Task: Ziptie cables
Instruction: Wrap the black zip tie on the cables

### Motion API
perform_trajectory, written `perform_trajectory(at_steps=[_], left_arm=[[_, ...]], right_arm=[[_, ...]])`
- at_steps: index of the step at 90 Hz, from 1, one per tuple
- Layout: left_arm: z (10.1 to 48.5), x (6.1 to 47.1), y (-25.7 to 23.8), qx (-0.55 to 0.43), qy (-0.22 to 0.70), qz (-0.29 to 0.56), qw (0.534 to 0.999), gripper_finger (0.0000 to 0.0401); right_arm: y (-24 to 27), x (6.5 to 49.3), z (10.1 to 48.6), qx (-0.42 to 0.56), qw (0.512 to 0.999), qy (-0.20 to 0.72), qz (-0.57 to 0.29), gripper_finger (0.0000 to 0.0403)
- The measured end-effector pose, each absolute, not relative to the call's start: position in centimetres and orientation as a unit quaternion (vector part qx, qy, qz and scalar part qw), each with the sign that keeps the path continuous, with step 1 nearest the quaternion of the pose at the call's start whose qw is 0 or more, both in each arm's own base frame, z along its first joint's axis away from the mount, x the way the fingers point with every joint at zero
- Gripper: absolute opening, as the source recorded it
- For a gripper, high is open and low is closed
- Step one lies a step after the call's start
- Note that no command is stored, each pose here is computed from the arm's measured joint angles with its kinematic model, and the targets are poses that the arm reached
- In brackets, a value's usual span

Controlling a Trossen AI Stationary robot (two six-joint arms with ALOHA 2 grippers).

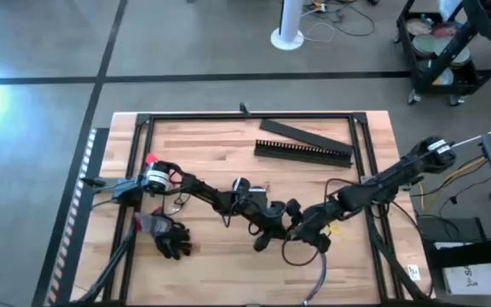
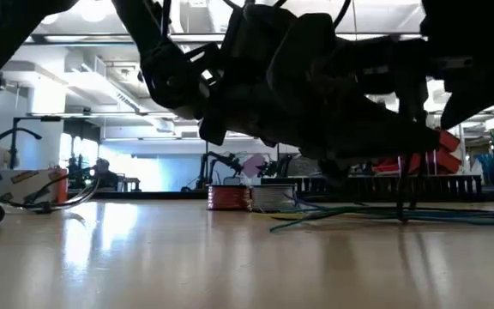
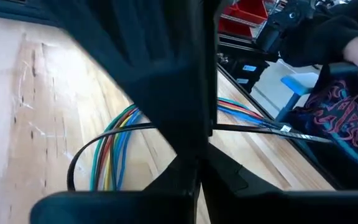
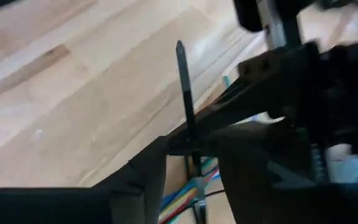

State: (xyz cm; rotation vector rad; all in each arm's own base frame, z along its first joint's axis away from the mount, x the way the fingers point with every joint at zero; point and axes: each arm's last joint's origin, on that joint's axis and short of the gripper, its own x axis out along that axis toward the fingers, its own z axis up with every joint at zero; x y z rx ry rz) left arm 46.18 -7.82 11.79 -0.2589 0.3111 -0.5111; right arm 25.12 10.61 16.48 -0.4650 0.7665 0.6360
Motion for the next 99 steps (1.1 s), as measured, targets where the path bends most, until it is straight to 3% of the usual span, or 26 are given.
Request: perform_trajectory(at_steps=[43,99], left_arm=[[11.73,46.17,-7.82,-0.127,0.156,-0.25,0.947,0.0],[11.72,46.16,-7.82,-0.131,0.157,-0.251,0.946,0.0]], right_arm=[[10.63,25.6,16.08,-0.222,0.855,0.355,0.307,0.0035],[10.64,25.59,15.96,-0.219,0.854,0.36,0.305,0.0011]])
